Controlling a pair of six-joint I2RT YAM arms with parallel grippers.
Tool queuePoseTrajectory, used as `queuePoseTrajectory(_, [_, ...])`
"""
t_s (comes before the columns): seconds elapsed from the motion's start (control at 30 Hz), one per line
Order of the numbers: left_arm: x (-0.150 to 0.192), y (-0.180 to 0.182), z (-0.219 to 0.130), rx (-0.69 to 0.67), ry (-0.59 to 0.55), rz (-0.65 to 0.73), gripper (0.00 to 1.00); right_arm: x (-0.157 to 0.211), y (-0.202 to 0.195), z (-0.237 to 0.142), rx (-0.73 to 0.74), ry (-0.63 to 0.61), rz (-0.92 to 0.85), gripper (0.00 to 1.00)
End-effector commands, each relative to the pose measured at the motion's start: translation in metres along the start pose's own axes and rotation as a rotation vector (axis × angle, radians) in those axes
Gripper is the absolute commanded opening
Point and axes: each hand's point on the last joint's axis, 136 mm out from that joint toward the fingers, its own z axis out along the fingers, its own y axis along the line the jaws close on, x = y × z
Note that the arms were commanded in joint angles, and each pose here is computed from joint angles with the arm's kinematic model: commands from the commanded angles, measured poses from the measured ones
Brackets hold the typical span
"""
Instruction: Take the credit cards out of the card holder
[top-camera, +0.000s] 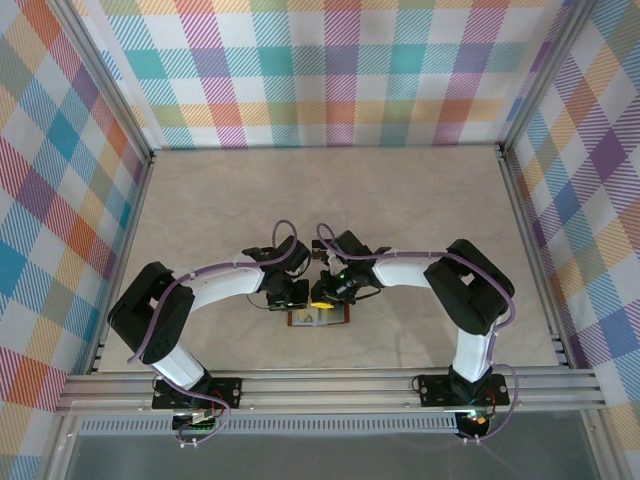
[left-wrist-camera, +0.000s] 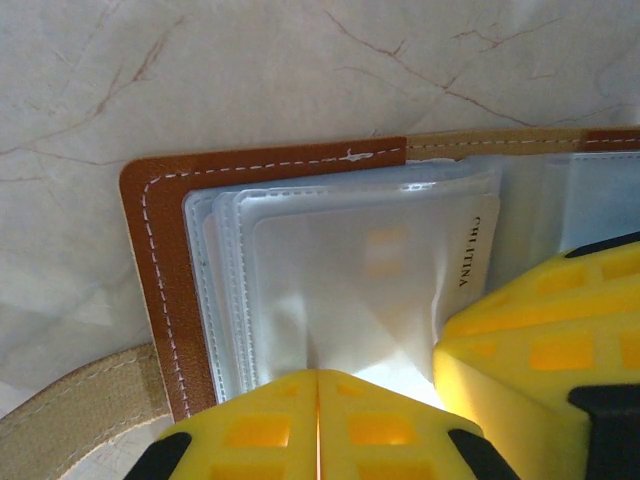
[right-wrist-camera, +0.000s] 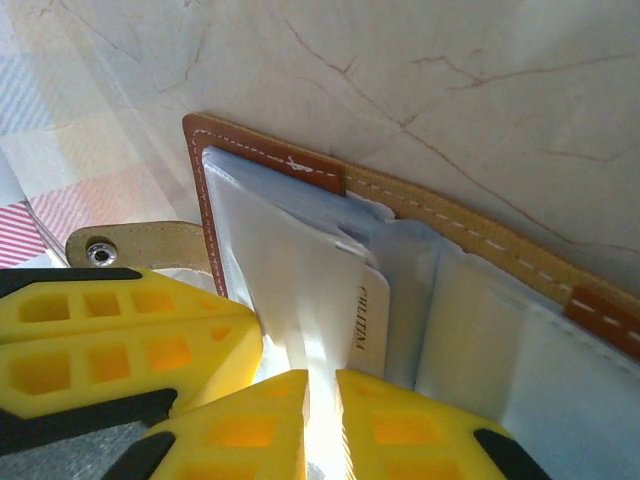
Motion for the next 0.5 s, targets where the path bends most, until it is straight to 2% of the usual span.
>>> queuePoseTrajectory(0.0, [0.004, 0.006, 0.002, -0.038, 0.016, 0.015, 0.08, 0.000, -0.001, 0.007, 0.021, 0.017, 0.002, 0.24])
queuePoseTrajectory(0.13, [0.003, 0.006, -0.002, -0.042, 0.005, 0.015, 0.09, 0.002, -0.019, 0.005, 0.124, 0.008, 0.012, 0.33])
queuePoseTrajectory(0.27, [0.003, 0.010, -0.006, -0.061, -0.007, 0.016, 0.11, 0.000, -0.028, -0.009, 0.216, -0.032, -0.001, 0.34])
queuePoseTrajectory(0.47, [0.003, 0.010, -0.004, -0.059, 0.001, 0.014, 0.11, -0.002, 0.009, -0.026, 0.099, -0.072, -0.065, 0.37])
